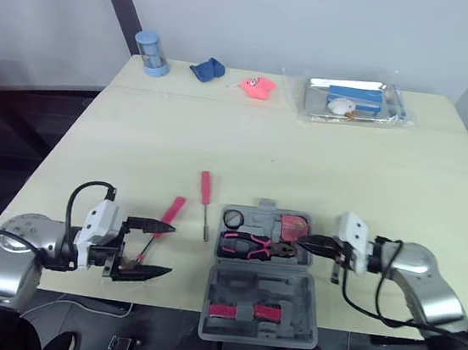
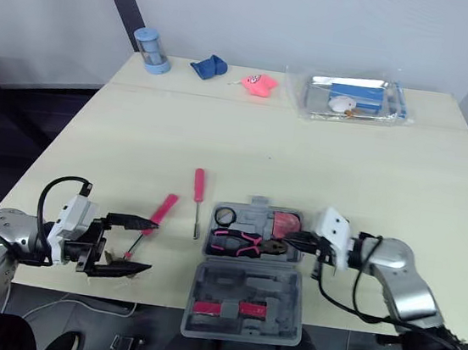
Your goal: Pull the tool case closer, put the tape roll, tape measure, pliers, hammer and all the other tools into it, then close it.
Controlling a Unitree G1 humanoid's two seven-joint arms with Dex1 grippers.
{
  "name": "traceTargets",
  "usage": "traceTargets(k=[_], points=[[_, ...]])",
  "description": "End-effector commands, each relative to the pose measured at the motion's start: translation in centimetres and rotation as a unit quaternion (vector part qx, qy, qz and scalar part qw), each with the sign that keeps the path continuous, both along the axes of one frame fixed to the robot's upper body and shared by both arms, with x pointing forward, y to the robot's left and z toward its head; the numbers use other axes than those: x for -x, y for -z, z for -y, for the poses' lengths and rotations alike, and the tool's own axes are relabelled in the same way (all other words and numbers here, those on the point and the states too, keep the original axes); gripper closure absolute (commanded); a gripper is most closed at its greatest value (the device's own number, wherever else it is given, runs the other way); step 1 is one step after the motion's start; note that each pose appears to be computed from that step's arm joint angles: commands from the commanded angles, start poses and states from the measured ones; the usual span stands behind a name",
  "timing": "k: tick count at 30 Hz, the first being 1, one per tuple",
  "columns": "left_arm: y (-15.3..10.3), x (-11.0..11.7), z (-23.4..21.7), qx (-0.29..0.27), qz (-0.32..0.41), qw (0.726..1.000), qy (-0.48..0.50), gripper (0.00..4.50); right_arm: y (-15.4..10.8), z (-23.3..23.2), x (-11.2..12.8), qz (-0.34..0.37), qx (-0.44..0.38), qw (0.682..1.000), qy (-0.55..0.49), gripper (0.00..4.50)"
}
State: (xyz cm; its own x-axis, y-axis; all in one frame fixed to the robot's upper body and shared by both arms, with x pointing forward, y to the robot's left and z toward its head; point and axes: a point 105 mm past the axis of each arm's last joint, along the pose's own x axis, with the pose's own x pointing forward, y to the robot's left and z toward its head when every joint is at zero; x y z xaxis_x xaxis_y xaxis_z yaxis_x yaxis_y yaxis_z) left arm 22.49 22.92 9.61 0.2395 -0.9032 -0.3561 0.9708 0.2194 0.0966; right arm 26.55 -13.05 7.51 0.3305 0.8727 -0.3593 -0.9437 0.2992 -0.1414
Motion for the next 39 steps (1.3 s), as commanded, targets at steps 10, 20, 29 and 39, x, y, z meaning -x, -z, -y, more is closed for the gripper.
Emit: traceTargets(k=[10,20,29,39], points=[[-1.3,-0.9,-8.3,0.058,0.031,0.974,-0.217,4.47,-0.8,13.2,1.8,0.039,-0.052,0.963,0.262,4.5],[-0.2,1.8,-16.0,0.055,0.023,0.923,-0.38,4.47,0.0,23.7,5.7,0.044,-0.054,0.889,0.453,4.5],[0.1,2.4,-19.2,0.064,0.033,0.88,-0.469,4.47,0.1,27.0,6.5,0.048,-0.054,0.86,0.505,4.5],[0.5,0.4,-11.3,0.052,0.027,0.95,-0.308,4.47,-1.7,16.2,4.4,0.006,-0.069,0.952,0.297,4.5]])
